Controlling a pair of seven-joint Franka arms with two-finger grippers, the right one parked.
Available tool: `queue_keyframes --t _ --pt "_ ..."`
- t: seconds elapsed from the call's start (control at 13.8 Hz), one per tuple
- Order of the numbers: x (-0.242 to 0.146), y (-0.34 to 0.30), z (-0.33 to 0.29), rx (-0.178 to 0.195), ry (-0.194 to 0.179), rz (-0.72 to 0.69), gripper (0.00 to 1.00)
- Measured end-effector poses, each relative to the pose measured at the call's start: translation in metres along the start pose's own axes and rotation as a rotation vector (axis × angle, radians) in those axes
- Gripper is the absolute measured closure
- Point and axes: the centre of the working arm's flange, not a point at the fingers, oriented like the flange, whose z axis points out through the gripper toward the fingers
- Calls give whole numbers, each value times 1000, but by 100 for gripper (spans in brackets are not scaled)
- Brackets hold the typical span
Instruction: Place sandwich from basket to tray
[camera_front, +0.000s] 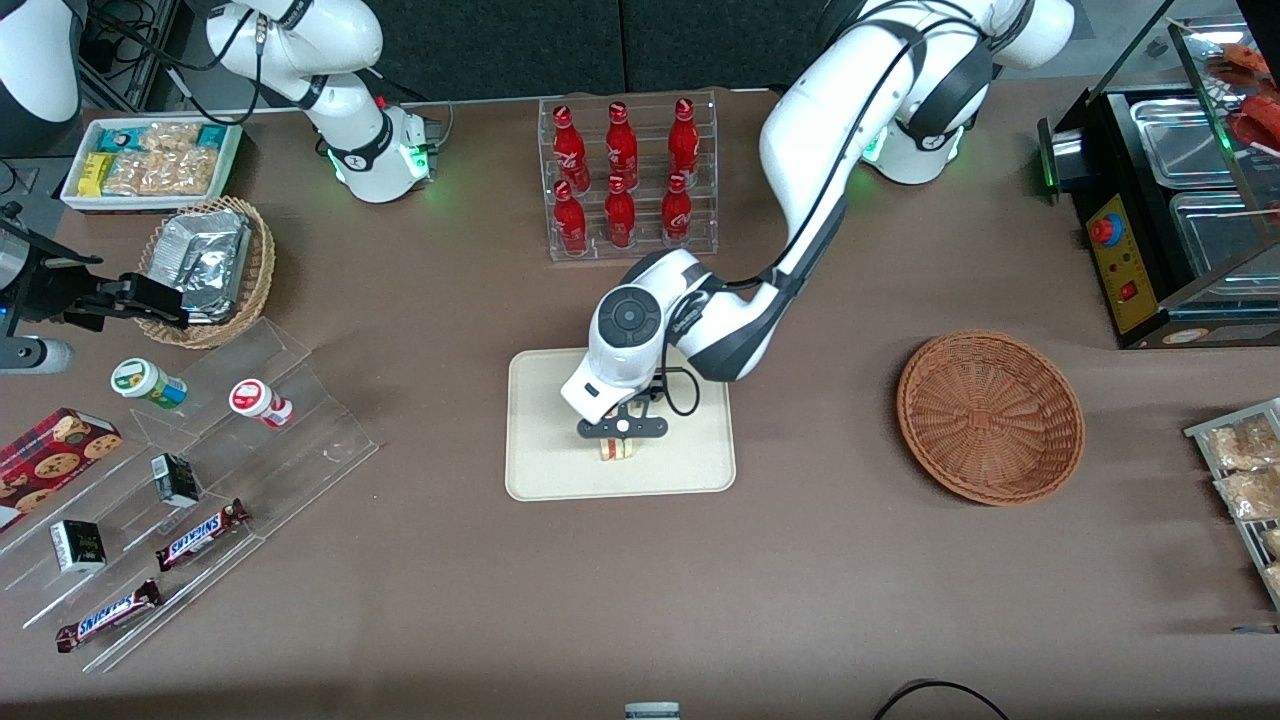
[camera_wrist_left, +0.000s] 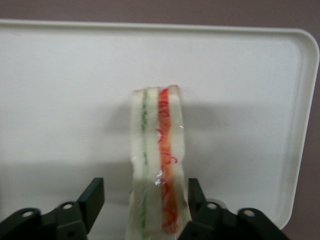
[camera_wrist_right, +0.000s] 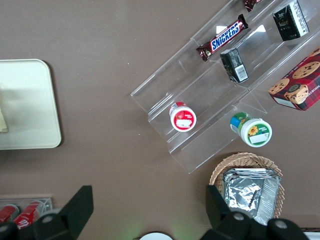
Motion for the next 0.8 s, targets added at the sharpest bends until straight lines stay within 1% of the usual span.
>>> queue_keyframes --t 0.07,0.14,0.22,0.29,0.43,0.65,0.8 --pt "7 -14 -24 26 -19 -17 9" --pt "15 -32 -51 48 -40 -24 1" --pt "20 -50 -78 61 -59 -14 0" --pt "24 -70 -102 68 -69 5 0" --pt "25 -113 -138 79 -69 38 0" --pt "20 -192 -172 95 -64 85 0" --pt "22 -253 -182 103 -75 116 0"
